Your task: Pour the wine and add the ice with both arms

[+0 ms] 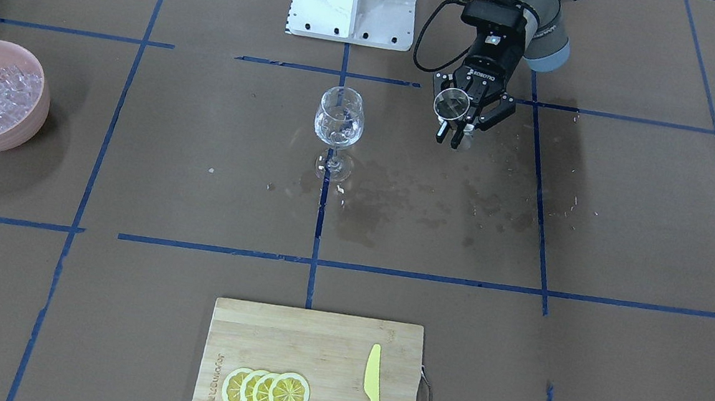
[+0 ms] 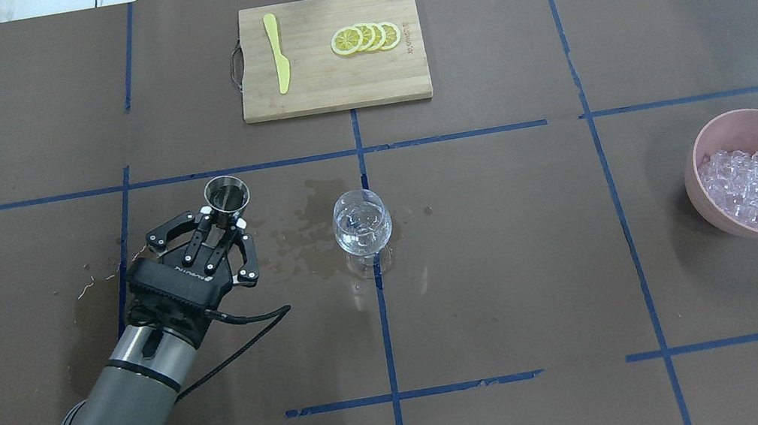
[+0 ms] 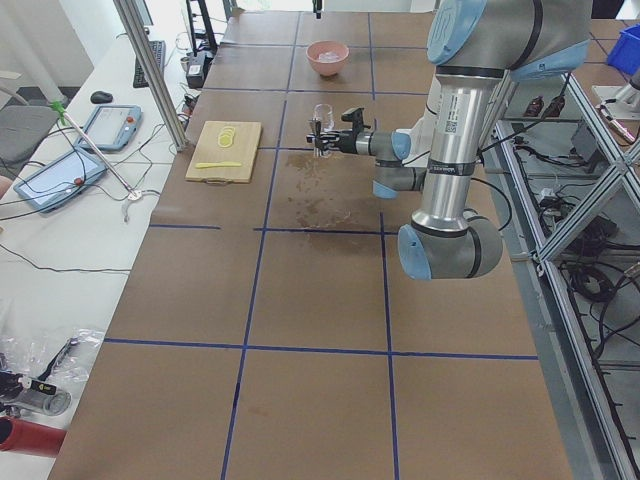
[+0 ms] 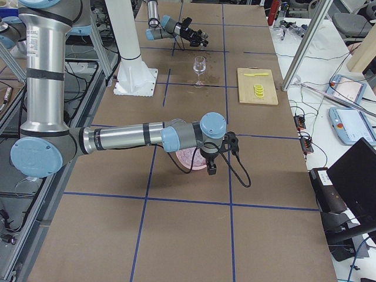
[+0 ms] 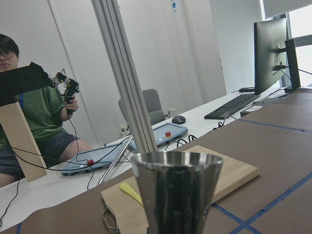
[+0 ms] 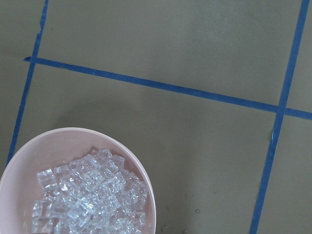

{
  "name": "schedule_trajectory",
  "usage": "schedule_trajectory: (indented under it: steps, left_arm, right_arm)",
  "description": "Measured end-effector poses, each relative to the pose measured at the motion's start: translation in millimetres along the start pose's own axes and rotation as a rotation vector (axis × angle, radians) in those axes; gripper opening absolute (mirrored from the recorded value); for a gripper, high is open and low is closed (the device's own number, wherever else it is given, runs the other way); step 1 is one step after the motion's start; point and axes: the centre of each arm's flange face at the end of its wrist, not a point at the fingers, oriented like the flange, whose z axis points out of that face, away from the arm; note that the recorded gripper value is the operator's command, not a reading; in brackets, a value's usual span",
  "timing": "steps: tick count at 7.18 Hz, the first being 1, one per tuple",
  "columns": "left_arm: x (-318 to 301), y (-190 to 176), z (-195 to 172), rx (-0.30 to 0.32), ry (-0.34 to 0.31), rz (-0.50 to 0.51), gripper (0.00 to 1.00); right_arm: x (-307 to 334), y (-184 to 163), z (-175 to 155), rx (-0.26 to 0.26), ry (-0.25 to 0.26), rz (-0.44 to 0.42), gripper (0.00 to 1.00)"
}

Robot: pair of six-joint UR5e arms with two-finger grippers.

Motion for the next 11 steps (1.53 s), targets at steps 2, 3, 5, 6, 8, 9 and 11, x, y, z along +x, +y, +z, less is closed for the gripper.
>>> schedule_trajectory:
  steps: [2,3,5,6,8,9,11]
  left_arm:
    - [31,-24,17,-0.036,-0.01,0.057,0.0]
    - [37,-32,21,-0.042,-0.011,0.099,0.0]
    - [40,-45,20,-0.037,-0.007,0.215,0.0]
    - [40,-49,19,-0.037,-0.005,0.283,0.0]
    - [51,-60,20,-0.063,0.03,0.387,0.0]
    - [57,-65,21,-0.083,0.058,0.418,0.0]
    - [66,-67,21,-0.128,0.117,0.465,0.0]
  right_arm:
    - [1,0,1,-0.002,0.0,0.002,1.0]
    - [1,0,1,-0.003,0.0,0.003,1.0]
    - [2,0,2,-0.004,0.001,0.006,1.0]
    - [2,0,2,-0.004,0.001,0.006,1.0]
    - [3,0,2,-0.006,0.001,0.008,1.0]
    - [4,0,4,-0.008,0.001,0.01,1.0]
    - [7,1,6,-0.012,0.002,0.014,1.0]
